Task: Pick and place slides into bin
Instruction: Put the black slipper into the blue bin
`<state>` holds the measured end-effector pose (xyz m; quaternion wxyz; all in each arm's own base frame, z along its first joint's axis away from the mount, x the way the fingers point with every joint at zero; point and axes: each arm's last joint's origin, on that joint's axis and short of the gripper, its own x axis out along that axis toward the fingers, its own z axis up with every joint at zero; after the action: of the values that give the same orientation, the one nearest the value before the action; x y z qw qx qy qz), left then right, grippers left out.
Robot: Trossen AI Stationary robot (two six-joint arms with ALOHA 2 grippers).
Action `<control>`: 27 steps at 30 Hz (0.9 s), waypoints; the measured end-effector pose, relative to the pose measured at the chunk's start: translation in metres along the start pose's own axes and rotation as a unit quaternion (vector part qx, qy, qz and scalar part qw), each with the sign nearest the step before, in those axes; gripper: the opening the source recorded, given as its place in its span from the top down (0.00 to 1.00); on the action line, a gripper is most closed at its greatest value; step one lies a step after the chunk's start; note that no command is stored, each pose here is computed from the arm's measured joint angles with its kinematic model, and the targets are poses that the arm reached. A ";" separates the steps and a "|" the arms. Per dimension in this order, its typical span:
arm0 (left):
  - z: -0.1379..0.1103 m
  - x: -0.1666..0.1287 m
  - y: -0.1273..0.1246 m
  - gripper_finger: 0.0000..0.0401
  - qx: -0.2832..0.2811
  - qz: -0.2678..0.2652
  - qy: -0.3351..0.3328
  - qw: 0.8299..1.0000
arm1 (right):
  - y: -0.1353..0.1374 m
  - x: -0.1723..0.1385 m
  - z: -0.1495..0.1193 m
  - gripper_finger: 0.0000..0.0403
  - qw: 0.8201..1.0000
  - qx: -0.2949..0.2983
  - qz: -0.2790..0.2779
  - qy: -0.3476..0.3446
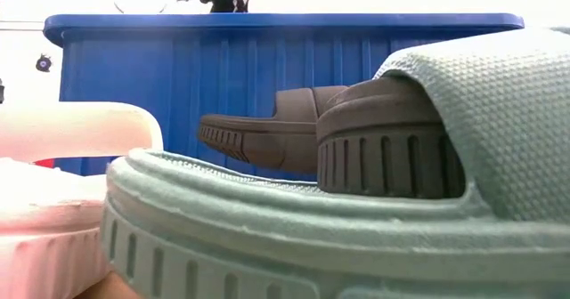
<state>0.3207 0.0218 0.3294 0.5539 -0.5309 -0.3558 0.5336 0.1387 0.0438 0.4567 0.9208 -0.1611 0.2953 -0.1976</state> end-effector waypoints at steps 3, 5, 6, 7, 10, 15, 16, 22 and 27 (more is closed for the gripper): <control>0.005 0.000 0.003 1.00 -0.003 0.002 0.004 1.000 | -0.003 0.013 0.010 0.98 1.000 -0.003 0.022 -0.006; 0.011 0.001 0.004 1.00 -0.006 0.007 0.008 1.000 | -0.004 0.025 0.015 0.98 0.999 -0.012 0.030 0.000; 0.013 0.001 0.005 1.00 -0.012 0.008 0.011 1.000 | -0.006 0.030 0.017 0.98 0.999 -0.013 0.032 0.007; 0.014 0.001 0.006 1.00 -0.021 0.009 0.014 1.000 | -0.007 0.037 0.018 0.98 0.999 -0.012 0.032 0.015; 0.015 0.003 0.010 1.00 -0.036 0.008 0.016 0.999 | -0.012 0.052 0.020 0.98 0.999 -0.005 0.035 0.031; 0.016 0.004 0.009 1.00 -0.059 0.003 0.017 0.998 | -0.010 0.079 0.031 0.98 0.997 -0.004 0.066 0.028; 0.015 0.006 0.009 1.00 -0.063 0.003 0.016 0.998 | -0.009 0.082 0.034 0.98 0.997 -0.004 0.071 0.020; 0.017 0.022 0.015 1.00 -0.051 0.023 0.011 0.998 | 0.004 0.106 0.042 0.98 0.996 -0.040 0.080 0.022; 0.020 0.031 0.026 1.00 -0.021 0.050 0.010 0.998 | 0.010 0.117 0.045 0.98 0.995 -0.047 0.082 0.027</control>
<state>0.3013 0.0524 0.3022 0.5188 -0.5647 -0.3350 0.5475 0.2561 0.0069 0.4307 0.9172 -0.1735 0.3411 -0.1114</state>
